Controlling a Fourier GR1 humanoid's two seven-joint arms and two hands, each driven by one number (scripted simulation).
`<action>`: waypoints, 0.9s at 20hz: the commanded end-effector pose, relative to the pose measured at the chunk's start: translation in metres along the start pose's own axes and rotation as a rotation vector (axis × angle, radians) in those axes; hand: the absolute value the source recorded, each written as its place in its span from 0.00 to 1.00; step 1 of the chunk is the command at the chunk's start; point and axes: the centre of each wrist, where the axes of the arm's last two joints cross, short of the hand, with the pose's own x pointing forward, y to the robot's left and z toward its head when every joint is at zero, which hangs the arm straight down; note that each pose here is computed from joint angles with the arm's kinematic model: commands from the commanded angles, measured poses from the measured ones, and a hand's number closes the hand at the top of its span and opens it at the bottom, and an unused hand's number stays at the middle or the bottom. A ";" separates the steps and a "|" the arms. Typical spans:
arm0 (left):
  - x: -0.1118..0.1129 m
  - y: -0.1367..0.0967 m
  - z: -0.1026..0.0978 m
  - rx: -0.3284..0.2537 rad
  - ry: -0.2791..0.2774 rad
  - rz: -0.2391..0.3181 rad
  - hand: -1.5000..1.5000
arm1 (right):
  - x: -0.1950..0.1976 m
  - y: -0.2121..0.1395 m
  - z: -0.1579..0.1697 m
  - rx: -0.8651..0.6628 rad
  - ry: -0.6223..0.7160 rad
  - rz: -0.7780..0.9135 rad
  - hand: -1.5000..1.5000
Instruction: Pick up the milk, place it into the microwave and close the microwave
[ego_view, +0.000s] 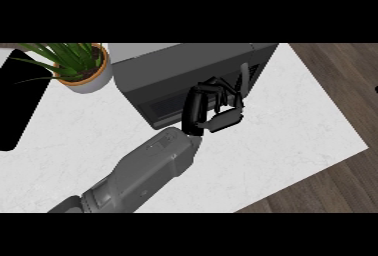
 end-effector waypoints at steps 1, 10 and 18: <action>0.004 0.006 -0.021 0.024 0.034 -0.008 1.00 | 0.005 -0.003 -0.003 0.010 -0.003 0.006 0.00; -0.011 0.013 -0.013 -0.012 0.060 -0.130 1.00 | 0.009 -0.003 -0.009 0.064 -0.046 -0.042 0.00; -0.023 0.025 -0.006 0.081 0.149 -0.207 1.00 | 0.015 -0.003 -0.006 0.097 -0.038 -0.066 0.00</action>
